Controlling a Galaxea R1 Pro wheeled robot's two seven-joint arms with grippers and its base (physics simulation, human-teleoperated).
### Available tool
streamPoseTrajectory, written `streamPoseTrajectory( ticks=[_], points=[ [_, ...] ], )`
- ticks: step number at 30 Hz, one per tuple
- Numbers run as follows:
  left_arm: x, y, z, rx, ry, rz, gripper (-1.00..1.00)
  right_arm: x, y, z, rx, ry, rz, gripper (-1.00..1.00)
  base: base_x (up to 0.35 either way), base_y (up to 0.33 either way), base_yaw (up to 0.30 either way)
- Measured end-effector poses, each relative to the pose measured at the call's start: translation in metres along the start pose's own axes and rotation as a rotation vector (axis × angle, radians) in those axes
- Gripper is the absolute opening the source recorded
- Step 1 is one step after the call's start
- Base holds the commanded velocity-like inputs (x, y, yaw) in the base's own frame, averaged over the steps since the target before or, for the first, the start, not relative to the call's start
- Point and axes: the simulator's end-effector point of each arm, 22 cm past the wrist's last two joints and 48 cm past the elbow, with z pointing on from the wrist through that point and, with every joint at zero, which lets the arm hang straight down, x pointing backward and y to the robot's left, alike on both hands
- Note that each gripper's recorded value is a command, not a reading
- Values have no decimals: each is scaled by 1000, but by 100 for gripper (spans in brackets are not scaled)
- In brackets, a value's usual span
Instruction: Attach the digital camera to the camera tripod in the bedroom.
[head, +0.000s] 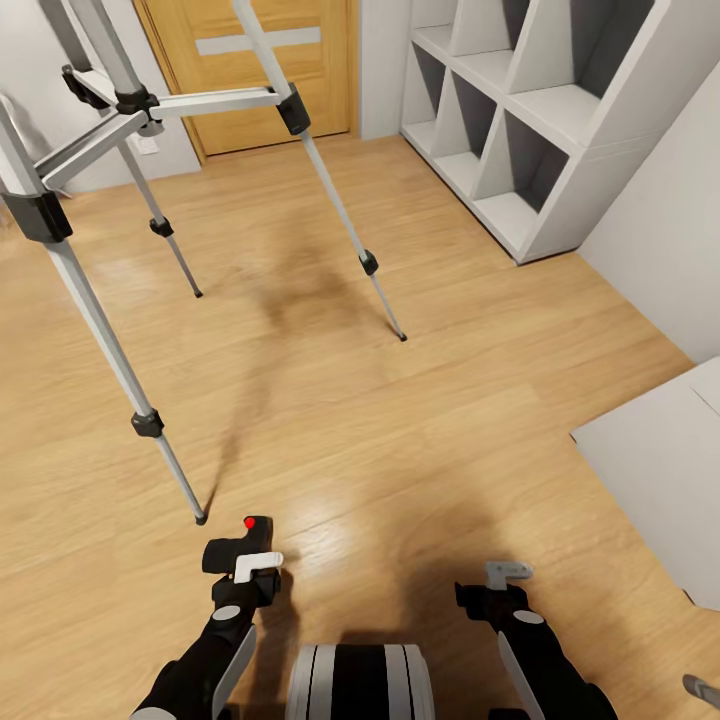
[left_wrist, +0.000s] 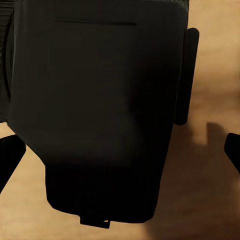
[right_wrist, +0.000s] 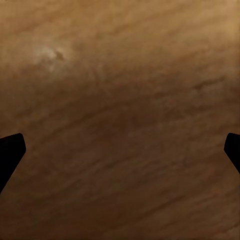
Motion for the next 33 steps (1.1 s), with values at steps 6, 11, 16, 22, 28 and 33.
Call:
streamPoseTrajectory(
  ticks=[6,11,16,22,28,33],
  points=[
    [0,0,0,1,0,0,100,0,0,0,0,0,-1,100,1,0,0],
    [1,0,0,1,2,1,100,0,0,0,0,0,-1,100,0,0,0],
    [5,1,0,0,11,3,100,0,-1,0,0,0,0,100,0,0,0],
    [12,1,1,-1,25,7,-100,0,-1,0,0,0,0,100,0,0,0],
    [22,0,1,0,44,12,-100,0,-1,0,1,0,0,100,0,0,0],
    [25,2,1,-3,51,12,-100,0,-1,0,1,0,0,100,0,0,0]
  ],
)
